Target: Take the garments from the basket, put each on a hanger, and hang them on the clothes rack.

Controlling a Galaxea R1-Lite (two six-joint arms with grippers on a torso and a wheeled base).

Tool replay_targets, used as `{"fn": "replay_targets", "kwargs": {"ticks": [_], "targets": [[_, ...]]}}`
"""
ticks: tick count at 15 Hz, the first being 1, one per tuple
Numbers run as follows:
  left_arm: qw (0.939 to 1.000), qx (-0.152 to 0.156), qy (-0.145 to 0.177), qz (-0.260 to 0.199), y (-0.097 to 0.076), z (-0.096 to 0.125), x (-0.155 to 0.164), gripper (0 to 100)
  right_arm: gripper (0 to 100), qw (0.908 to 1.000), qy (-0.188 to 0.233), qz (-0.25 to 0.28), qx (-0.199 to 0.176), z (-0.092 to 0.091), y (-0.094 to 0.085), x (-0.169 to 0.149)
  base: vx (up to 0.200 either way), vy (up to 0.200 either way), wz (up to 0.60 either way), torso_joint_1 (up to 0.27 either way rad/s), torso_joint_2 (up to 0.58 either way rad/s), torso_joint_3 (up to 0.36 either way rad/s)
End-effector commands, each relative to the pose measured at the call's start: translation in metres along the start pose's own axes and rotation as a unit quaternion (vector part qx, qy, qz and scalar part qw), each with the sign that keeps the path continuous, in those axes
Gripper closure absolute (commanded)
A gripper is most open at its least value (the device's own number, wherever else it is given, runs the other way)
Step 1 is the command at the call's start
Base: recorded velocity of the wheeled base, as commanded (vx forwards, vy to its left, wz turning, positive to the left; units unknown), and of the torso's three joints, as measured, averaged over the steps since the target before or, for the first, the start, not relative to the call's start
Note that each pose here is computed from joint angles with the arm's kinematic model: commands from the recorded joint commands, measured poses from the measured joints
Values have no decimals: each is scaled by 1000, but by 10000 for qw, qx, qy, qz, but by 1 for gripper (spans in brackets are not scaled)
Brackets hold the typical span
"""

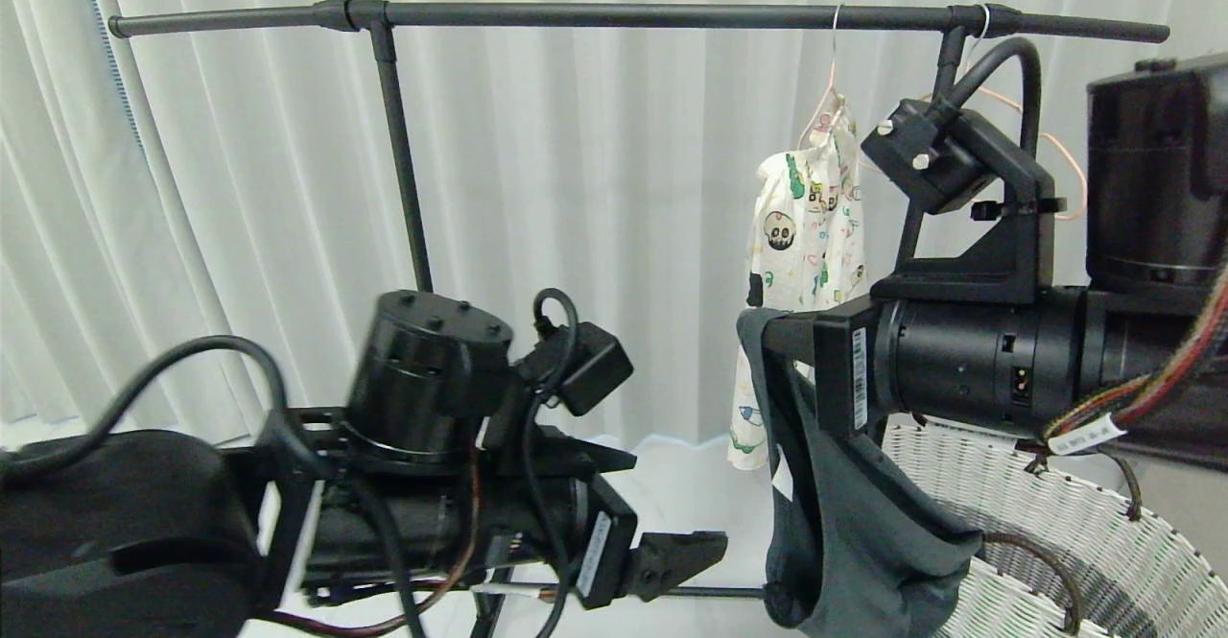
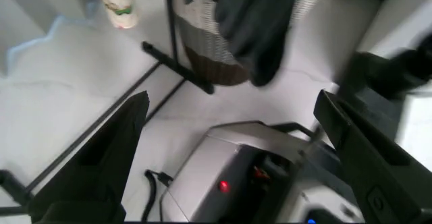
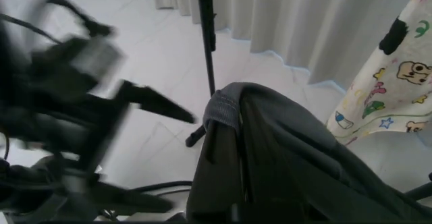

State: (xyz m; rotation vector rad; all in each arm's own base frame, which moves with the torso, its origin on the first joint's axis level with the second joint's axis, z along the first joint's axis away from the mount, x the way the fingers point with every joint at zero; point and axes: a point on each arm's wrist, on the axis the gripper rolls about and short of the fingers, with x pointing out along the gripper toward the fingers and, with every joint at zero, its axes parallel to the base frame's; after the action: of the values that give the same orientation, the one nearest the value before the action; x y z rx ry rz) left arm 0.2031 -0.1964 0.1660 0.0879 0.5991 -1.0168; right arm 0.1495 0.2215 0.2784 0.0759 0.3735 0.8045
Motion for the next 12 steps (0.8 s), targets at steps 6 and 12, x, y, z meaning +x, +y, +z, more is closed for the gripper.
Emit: {"fn": "replay_targets", "kwargs": {"ticks": [6,12], "targets": [[9995,13,301,117,5,-16,75,0,100,10000,73,2,52,-3,-12,3,0,0,0,0,0,0],[9988,-22,384,-317,0,-25,57,0,100,10000,24,18,76,-2,-14,3,0,0,0,0,0,0]]}}
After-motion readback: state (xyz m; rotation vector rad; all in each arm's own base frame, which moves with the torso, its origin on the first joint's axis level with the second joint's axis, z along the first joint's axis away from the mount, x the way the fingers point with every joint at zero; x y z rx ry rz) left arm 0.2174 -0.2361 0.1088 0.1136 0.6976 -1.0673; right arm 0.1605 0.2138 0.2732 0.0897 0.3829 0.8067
